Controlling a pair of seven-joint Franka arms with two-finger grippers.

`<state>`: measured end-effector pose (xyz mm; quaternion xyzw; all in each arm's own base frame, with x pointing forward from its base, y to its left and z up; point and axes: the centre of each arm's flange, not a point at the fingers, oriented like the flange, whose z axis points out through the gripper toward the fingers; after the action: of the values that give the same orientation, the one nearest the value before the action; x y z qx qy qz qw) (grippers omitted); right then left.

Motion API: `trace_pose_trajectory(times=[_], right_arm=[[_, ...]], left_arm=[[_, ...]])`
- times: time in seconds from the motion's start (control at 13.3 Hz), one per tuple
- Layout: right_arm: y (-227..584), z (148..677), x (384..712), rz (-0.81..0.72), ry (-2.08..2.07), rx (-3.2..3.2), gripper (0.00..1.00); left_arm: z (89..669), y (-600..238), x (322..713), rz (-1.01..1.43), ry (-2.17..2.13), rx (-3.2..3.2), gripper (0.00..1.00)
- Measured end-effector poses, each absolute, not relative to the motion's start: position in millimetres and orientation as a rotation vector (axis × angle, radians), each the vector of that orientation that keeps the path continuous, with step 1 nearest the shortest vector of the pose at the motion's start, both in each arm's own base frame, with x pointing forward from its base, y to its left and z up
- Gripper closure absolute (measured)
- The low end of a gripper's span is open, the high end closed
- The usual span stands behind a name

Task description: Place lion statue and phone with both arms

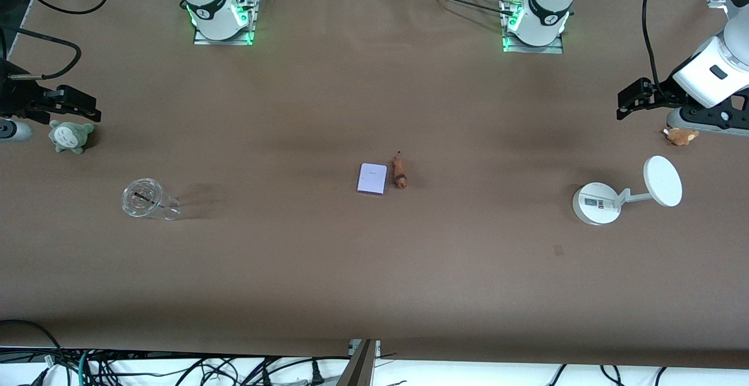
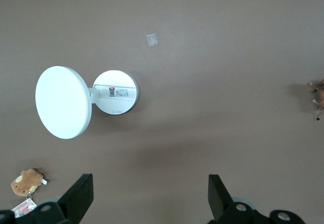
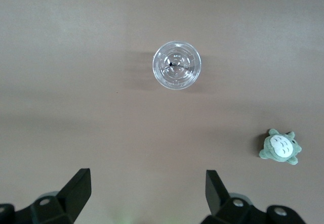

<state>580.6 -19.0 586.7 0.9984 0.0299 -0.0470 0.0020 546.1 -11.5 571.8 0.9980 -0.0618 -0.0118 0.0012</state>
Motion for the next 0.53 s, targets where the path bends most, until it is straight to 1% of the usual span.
trace_pose_trajectory(times=[0.53], right_arm=[[-19.0,586.7,580.6,-0.147,0.094,3.133,0.0]], left_arm=[[568.6,-13.1,544.9,-0.075,-0.199,3.131,0.0]])
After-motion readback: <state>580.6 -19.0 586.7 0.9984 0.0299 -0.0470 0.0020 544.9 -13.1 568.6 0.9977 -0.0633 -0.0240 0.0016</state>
